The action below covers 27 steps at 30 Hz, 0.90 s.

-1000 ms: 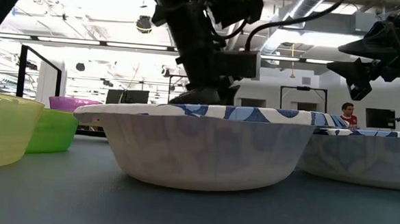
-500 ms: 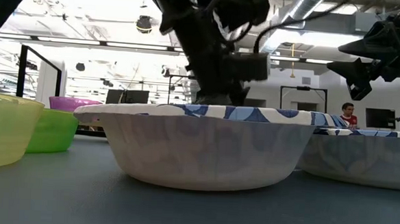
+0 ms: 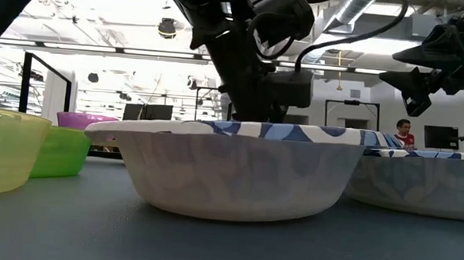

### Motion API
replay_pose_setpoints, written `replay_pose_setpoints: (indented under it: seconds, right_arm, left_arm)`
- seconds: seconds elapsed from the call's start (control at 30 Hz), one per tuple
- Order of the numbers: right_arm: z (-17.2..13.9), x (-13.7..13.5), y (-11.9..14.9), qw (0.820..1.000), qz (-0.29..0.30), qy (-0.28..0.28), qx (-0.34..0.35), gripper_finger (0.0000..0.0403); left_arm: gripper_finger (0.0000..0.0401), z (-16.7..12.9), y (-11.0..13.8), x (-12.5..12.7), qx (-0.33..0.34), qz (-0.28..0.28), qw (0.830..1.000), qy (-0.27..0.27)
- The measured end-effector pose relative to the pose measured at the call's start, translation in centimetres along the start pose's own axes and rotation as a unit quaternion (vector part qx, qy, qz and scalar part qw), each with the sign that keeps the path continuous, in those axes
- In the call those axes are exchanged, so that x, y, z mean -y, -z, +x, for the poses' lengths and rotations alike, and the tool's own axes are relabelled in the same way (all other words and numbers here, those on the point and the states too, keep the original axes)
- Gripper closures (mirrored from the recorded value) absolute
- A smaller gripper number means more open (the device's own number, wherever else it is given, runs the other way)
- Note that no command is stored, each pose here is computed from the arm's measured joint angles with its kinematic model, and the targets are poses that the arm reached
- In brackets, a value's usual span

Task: Place and stack bowls onto a shelf
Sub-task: Stack the top right white-blue bowl on top of the other white-blue bowl on the shelf

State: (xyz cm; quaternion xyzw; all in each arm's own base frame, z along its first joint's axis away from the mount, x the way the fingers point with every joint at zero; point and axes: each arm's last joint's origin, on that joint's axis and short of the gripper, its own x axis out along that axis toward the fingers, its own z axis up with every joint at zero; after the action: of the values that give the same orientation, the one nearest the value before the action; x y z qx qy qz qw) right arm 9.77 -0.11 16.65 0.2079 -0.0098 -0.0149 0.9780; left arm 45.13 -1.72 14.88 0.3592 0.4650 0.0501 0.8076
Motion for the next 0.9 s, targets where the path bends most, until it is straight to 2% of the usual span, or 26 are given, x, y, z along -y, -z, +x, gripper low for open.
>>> replay_pose_setpoints:
  seconds: [0.2, 0.4, 0.57, 0.73, 0.9]
  right_arm:
    - [0.0, 0.0, 0.0, 1.000, 0.000, 0.000, 0.000, 0.0183]
    - [0.0, 0.0, 0.0, 1.000, 0.000, 0.000, 0.000, 0.0183]
    - [0.0, 0.0, 0.0, 1.000, 0.000, 0.000, 0.000, 0.0183]
    - [0.0, 0.0, 0.0, 1.000, 0.000, 0.000, 0.000, 0.0183]
    - [0.0, 0.0, 0.0, 1.000, 0.000, 0.000, 0.000, 0.0183]
  left_arm:
    - [0.0391, -0.7, -0.5, 0.1, 0.000, 0.007, 1.000, -0.012]
    - [0.0397, -2.0, -2.2, -0.5, 0.008, 0.011, 1.000, -0.021]
    - [0.0400, -3.8, -3.8, -2.1, 0.000, 0.012, 0.999, -0.038]
    - [0.0401, -5.9, -4.5, -4.0, -0.028, -0.010, 0.999, -0.021]
    - [0.0401, -7.9, -4.9, -5.0, -0.041, -0.026, 0.998, 0.033]
